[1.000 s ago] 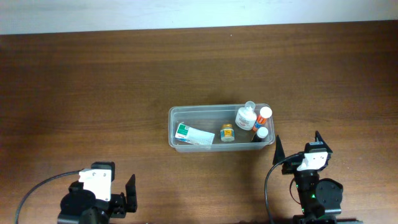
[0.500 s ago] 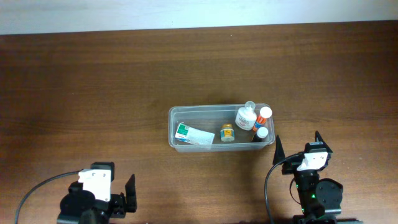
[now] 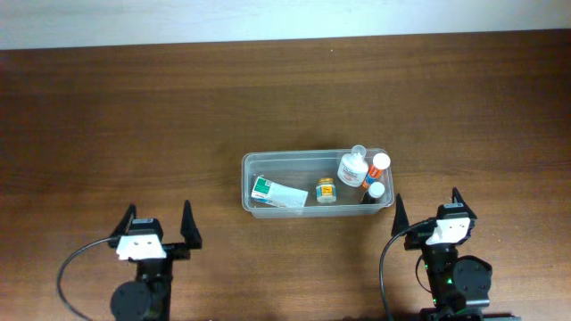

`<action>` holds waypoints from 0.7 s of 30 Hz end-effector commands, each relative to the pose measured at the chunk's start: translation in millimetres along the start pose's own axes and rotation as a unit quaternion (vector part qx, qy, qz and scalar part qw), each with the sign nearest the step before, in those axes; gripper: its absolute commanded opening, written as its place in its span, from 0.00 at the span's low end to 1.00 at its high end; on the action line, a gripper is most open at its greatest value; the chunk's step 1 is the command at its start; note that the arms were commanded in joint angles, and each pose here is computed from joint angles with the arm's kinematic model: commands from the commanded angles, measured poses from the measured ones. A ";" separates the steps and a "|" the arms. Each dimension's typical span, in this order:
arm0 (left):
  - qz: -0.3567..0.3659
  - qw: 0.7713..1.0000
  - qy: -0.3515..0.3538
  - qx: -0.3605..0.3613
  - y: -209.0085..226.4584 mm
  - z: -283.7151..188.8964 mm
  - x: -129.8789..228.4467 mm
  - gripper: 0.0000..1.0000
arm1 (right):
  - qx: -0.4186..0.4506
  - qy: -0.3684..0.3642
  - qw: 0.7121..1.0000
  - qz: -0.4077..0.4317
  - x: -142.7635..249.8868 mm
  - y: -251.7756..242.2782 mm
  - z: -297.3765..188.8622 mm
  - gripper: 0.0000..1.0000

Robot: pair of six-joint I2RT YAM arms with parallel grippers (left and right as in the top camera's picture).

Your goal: Pack container

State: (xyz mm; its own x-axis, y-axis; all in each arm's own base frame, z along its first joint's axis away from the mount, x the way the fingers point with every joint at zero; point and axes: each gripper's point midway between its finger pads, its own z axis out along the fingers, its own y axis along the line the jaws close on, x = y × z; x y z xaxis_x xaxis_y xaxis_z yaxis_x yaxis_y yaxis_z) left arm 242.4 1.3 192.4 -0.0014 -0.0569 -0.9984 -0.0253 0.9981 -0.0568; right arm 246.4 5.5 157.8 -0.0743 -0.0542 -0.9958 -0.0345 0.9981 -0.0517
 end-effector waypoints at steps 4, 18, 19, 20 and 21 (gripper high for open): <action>0.005 0.999 0.039 -0.009 4.7 3.0 34.2 0.99 | 0.000 0.003 1.000 -0.001 3.0 -0.2 0.2 0.98; 0.005 0.999 0.039 -0.009 4.7 3.0 34.2 0.99 | 0.000 0.003 1.000 -0.001 3.0 -0.2 0.2 0.98; 0.005 0.999 0.039 -0.009 4.6 3.0 34.2 0.99 | 0.000 0.003 1.000 -0.001 3.0 -0.2 0.2 0.98; 0.005 0.999 0.039 -0.009 4.6 3.0 34.2 1.00 | 0.000 0.003 1.000 -0.001 2.9 -0.2 0.2 0.98; 0.005 0.999 0.039 -0.009 4.6 3.0 34.2 0.99 | 0.000 0.003 1.000 -0.001 3.0 -0.2 0.2 0.98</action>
State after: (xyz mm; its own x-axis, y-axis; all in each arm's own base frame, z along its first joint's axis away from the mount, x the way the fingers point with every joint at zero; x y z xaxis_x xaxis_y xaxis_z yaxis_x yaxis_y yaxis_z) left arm 245.6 1.3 158.0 -0.0831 -0.0530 -0.9951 -0.0301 0.9983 -0.0507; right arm 246.4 5.5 157.8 -0.0743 -0.0542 -0.9958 -0.0345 0.9981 -0.0517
